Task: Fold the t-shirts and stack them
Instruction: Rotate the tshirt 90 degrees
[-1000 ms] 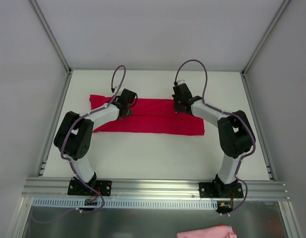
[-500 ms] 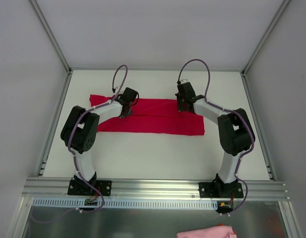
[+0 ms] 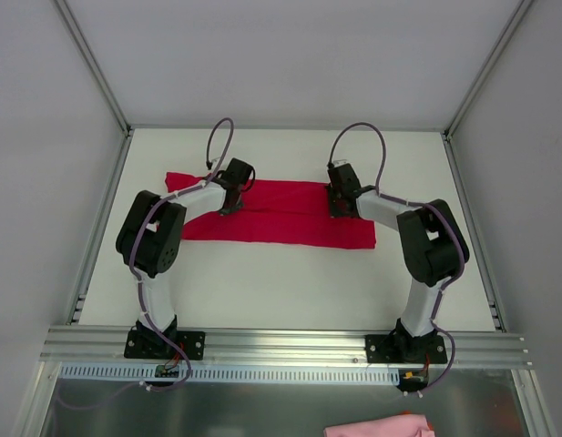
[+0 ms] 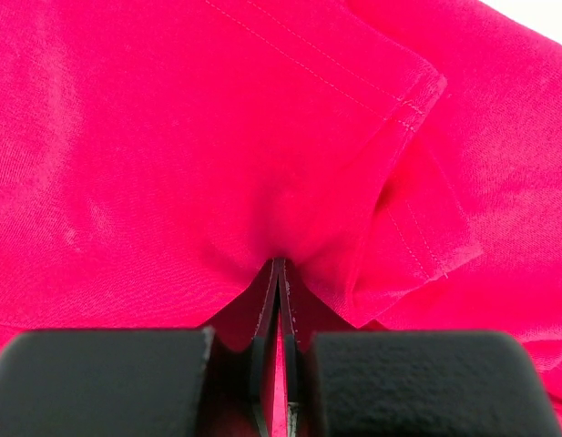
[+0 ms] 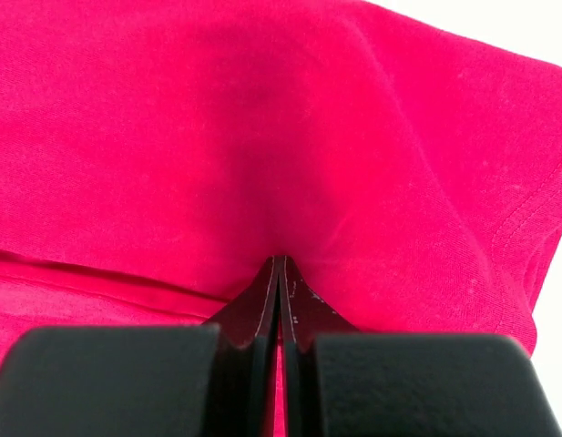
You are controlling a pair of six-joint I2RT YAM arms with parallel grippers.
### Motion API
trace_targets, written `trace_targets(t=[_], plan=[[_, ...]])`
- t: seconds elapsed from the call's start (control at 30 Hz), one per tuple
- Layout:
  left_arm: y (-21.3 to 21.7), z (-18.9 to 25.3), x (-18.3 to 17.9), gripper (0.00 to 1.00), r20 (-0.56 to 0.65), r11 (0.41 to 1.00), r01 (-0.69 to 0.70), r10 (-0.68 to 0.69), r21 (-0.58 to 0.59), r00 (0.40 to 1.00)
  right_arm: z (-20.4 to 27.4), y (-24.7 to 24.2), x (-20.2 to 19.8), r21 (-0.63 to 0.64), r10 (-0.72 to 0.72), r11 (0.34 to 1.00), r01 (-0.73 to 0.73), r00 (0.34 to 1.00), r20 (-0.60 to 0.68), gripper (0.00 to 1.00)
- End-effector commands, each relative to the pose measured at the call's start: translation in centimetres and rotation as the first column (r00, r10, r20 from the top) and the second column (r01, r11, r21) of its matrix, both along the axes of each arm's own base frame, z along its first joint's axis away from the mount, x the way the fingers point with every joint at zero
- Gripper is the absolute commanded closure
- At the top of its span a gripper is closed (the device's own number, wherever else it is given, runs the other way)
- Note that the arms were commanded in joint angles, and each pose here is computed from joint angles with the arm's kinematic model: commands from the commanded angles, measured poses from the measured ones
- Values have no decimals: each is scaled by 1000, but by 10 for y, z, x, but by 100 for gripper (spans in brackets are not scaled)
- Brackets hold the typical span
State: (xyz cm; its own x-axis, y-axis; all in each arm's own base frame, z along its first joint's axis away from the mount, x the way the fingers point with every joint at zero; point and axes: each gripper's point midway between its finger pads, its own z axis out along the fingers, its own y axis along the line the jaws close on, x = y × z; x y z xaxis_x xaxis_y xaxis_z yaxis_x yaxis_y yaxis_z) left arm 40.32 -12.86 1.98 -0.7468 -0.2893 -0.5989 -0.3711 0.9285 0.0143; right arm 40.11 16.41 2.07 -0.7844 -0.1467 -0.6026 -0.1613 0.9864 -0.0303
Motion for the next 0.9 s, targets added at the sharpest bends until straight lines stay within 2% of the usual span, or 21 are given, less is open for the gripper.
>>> trace_targets(t=[0.0,0.23,0.43,0.6,0.87], plan=[[-3,-11,-3,100,-35,999,-13,12,-46,999,-8,-3,-7,12,-11,1000,11,1000,-18,99],[-12,-8,21,100,-42,996,23,-27,-82,999,-10,8,-37,57,11,998,-10,1000,-27,99],[-35,-10,47,100,-60,985,76,-86,-155,995,-5,24,-85,59,55,997,-54,998,-10,99],[-62,-16,64,100,-77,961,148,-171,-235,982,-4,35,-128,4,100,995,-100,995,-14,99],[-104,-21,70,100,-44,899,287,-319,-329,947,24,54,-177,29,165,986,-167,984,62,99]])
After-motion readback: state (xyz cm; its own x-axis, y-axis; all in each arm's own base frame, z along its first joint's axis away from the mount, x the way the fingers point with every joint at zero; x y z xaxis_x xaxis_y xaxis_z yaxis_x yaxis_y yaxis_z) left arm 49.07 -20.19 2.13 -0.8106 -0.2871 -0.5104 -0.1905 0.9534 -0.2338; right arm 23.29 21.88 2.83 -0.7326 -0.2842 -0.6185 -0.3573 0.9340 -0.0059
